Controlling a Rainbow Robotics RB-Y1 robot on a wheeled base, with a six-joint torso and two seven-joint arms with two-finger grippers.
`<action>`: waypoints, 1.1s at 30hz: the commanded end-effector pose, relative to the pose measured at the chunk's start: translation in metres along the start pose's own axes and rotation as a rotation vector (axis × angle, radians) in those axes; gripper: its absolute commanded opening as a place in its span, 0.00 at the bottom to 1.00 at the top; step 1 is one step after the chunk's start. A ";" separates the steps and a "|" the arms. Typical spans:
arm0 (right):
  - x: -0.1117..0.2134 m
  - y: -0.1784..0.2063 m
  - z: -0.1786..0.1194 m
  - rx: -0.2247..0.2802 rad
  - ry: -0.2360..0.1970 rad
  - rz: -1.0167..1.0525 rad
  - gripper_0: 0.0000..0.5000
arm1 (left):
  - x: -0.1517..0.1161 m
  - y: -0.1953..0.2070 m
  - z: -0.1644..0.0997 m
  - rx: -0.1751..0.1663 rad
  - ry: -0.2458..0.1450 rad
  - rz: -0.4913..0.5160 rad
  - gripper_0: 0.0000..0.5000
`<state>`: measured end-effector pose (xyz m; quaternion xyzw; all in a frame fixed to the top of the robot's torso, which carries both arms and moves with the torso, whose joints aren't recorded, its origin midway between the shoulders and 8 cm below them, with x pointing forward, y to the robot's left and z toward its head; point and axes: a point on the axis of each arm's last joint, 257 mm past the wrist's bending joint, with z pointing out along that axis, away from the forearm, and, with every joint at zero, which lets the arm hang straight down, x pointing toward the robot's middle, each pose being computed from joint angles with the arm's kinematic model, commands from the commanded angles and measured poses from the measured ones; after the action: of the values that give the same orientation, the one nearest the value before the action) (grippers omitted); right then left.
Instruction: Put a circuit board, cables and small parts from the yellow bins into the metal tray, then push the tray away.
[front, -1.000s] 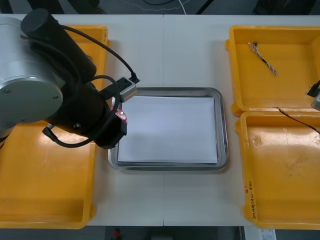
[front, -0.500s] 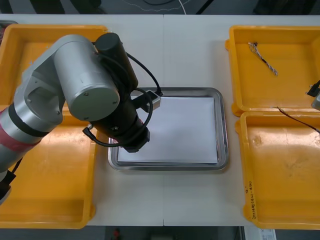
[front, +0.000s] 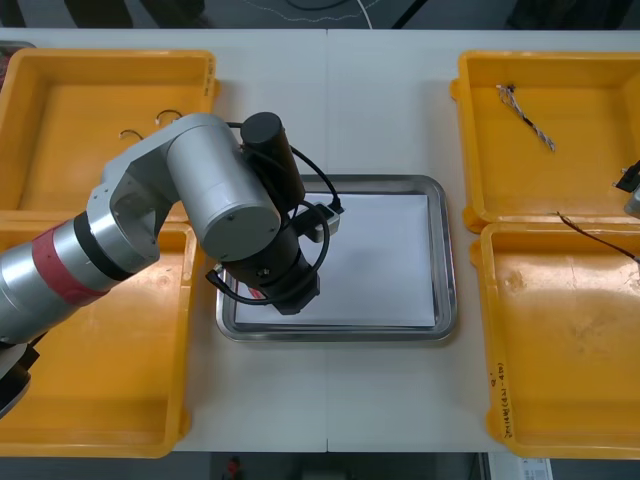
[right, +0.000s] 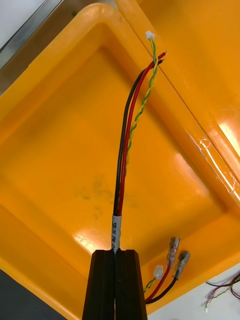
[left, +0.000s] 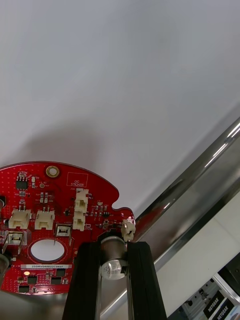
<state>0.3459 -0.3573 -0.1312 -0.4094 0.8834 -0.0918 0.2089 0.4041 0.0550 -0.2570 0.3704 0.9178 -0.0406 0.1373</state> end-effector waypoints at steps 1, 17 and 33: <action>-0.003 -0.009 -0.011 0.051 0.015 -0.009 0.00 | -0.024 -0.010 0.001 -0.008 -0.043 -0.015 0.00; -0.005 -0.005 -0.011 0.036 0.006 -0.012 0.00 | -0.020 -0.008 0.011 -0.019 -0.027 -0.012 1.00; -0.010 -0.006 -0.014 0.038 -0.004 -0.022 0.00 | -0.026 0.002 -0.030 -0.034 -0.045 -0.038 1.00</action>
<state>0.3457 -0.3562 -0.1311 -0.4076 0.8843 -0.0893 0.2095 0.4079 0.0662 -0.2675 0.3672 0.9219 -0.0165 0.1226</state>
